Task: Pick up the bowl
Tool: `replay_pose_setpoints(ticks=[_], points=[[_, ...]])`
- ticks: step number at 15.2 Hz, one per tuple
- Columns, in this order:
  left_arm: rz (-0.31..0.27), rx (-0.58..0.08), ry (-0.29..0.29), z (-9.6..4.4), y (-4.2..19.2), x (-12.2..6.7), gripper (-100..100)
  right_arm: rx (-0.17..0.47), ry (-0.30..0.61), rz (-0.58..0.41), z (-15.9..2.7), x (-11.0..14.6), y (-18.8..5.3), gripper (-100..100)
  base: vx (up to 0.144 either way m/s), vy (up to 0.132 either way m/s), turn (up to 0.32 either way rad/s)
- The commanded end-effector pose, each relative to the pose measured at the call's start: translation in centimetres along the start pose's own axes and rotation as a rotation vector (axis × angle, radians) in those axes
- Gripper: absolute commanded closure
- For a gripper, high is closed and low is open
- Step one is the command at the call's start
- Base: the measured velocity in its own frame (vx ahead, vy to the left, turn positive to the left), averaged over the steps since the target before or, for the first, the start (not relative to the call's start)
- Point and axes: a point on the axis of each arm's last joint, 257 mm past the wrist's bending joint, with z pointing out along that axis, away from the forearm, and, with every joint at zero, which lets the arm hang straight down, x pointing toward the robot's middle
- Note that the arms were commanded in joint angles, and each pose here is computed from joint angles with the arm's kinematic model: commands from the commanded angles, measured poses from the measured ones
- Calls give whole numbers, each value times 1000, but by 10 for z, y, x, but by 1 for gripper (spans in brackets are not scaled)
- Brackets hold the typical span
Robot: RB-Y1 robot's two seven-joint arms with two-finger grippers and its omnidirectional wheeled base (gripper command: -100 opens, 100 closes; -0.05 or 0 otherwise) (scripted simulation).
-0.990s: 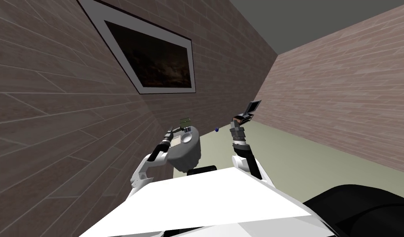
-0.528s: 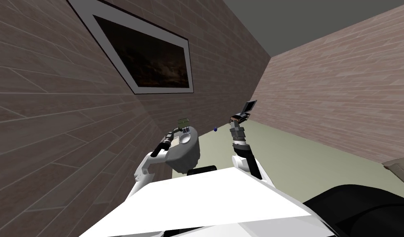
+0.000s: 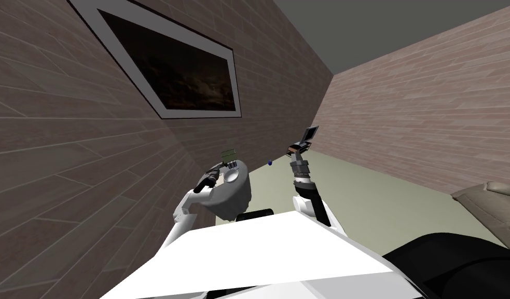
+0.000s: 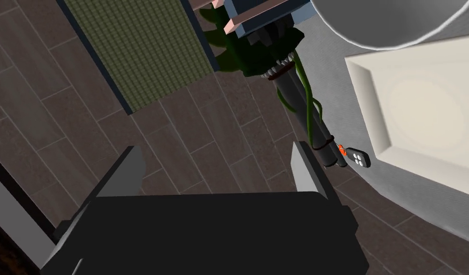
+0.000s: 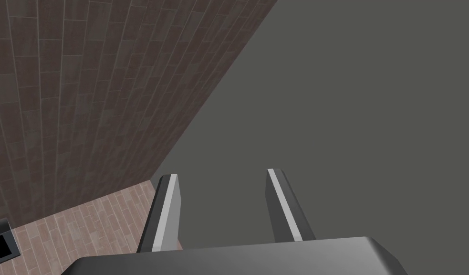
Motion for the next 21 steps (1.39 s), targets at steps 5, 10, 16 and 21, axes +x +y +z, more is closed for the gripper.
replay_pose_setpoints(ticks=[5, 10, 16, 21], points=[[15, -151, 12, 12, 38, -1, -100, 0, 0, 0, 0, 0, 0, 0, -2, -5, -91], [25, -271, 24, 19, 68, -3, -100, 0, 0, 0, 0, 0, 0, 0, -1, -4, -66], [32, -406, 42, 19, 101, -3, -100, 0, 0, 0, 0, 0, 0, 0, -2, -5, -75], [37, -525, 60, 16, 127, -4, -100, 0, 0, 0, 0, 0, 0, 0, -5, -4, -78]])
